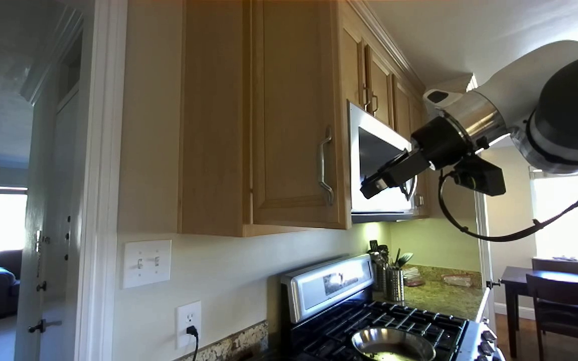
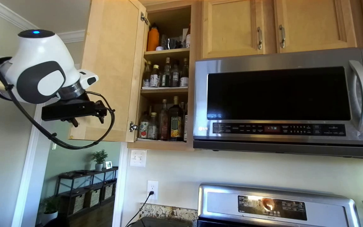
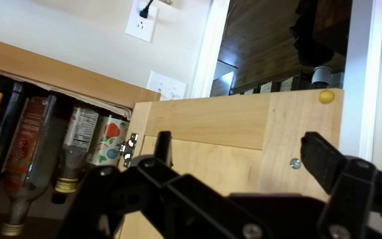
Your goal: Close the cupboard
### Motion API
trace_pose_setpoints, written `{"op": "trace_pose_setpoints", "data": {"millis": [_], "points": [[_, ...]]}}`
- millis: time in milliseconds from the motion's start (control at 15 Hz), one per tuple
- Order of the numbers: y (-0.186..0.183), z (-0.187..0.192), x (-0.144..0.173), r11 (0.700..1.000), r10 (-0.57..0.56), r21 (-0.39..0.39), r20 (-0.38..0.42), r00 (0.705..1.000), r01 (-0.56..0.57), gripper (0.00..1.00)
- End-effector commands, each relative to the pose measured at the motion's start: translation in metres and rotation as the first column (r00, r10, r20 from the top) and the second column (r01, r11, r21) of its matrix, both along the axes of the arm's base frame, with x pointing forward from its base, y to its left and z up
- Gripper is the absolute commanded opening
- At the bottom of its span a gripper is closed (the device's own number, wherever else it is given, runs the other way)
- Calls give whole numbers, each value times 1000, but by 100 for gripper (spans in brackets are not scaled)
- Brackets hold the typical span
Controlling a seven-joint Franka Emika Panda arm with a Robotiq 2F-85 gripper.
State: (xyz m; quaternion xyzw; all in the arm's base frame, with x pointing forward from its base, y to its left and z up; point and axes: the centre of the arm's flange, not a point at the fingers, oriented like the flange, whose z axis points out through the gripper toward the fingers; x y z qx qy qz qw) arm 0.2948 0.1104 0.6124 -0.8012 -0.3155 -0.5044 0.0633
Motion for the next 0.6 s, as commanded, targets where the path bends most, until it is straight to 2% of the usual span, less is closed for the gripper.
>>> {"op": "trace_pose_setpoints", "data": {"millis": [0, 133, 267, 533], "points": [[-36, 2, -6, 998, -55, -12, 8, 998, 55, 100], [-49, 4, -6, 998, -61, -4, -24, 998, 61, 100], [-52, 0, -11, 1000, -25, 8, -100, 995, 26, 100], [-32, -7, -24, 998, 66, 11, -224, 972, -65, 100]]}}
